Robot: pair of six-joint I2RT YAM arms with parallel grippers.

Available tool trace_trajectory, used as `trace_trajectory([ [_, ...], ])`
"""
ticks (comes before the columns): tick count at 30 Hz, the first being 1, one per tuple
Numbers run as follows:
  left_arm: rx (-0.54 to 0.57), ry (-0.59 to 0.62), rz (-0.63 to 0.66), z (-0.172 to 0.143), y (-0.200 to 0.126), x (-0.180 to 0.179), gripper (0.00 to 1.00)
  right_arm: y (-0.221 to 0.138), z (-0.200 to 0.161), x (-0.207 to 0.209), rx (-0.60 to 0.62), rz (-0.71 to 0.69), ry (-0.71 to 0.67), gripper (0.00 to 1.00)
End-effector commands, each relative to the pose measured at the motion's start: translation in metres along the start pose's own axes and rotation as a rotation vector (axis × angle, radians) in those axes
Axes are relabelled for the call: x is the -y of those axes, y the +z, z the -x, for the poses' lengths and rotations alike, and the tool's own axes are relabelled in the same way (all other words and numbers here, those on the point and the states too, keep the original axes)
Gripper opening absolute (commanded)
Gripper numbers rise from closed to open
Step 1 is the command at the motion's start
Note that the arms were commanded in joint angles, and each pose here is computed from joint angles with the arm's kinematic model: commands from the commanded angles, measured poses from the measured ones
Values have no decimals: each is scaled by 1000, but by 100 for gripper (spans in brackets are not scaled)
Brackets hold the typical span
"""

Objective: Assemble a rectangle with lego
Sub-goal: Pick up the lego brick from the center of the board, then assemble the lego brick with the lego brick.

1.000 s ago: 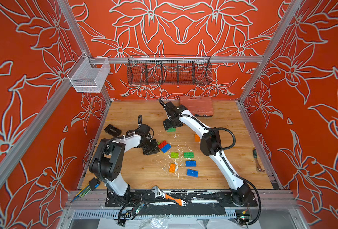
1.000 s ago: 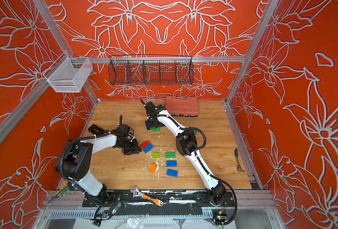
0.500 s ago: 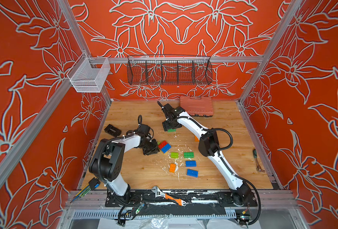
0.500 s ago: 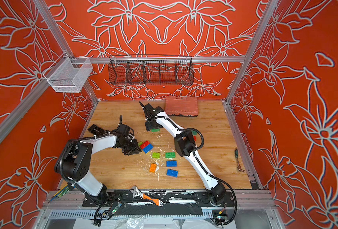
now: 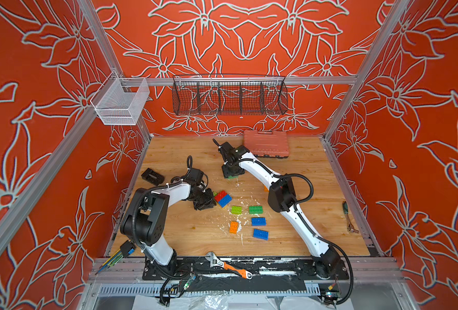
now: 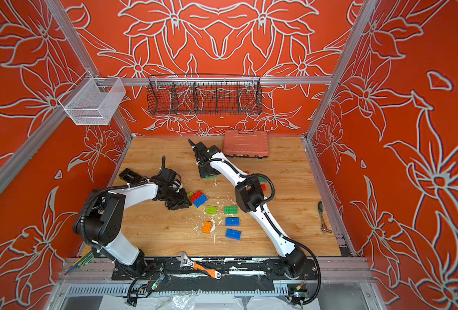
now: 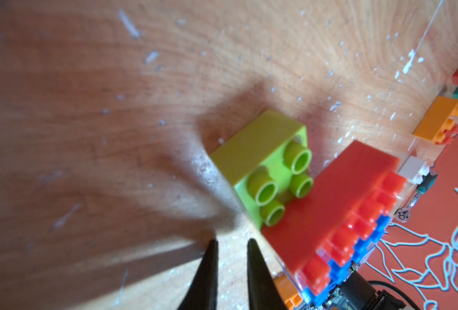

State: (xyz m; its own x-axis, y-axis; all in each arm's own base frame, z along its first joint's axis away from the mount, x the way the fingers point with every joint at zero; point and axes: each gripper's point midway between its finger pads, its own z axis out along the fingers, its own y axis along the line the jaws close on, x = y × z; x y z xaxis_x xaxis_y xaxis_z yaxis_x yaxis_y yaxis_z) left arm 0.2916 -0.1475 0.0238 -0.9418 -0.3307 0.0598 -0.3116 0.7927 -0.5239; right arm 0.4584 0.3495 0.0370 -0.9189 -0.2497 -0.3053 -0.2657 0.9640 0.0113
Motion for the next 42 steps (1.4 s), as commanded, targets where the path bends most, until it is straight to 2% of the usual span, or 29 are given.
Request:
trace_trajectory([
  [1,-45,-45,104,-19,2,-30,20,-17,3,-3,26,-18,-75,53],
  [8,54,-162,41,3,-31,-47,20,-69,9,-43,70,184,-193,53],
  [13,158,-226,36,22,-65,-59,20,-78,-14,-68,20,239,-258,53],
  [17,212,-242,45,24,-84,-66,22,-76,-26,-85,8,245,-295,53],
  [24,190,-248,45,13,-80,-71,22,-69,-43,-102,-29,251,-315,52],
  [42,168,-246,46,7,-74,-75,22,-56,-77,-106,-111,211,-387,52],
])
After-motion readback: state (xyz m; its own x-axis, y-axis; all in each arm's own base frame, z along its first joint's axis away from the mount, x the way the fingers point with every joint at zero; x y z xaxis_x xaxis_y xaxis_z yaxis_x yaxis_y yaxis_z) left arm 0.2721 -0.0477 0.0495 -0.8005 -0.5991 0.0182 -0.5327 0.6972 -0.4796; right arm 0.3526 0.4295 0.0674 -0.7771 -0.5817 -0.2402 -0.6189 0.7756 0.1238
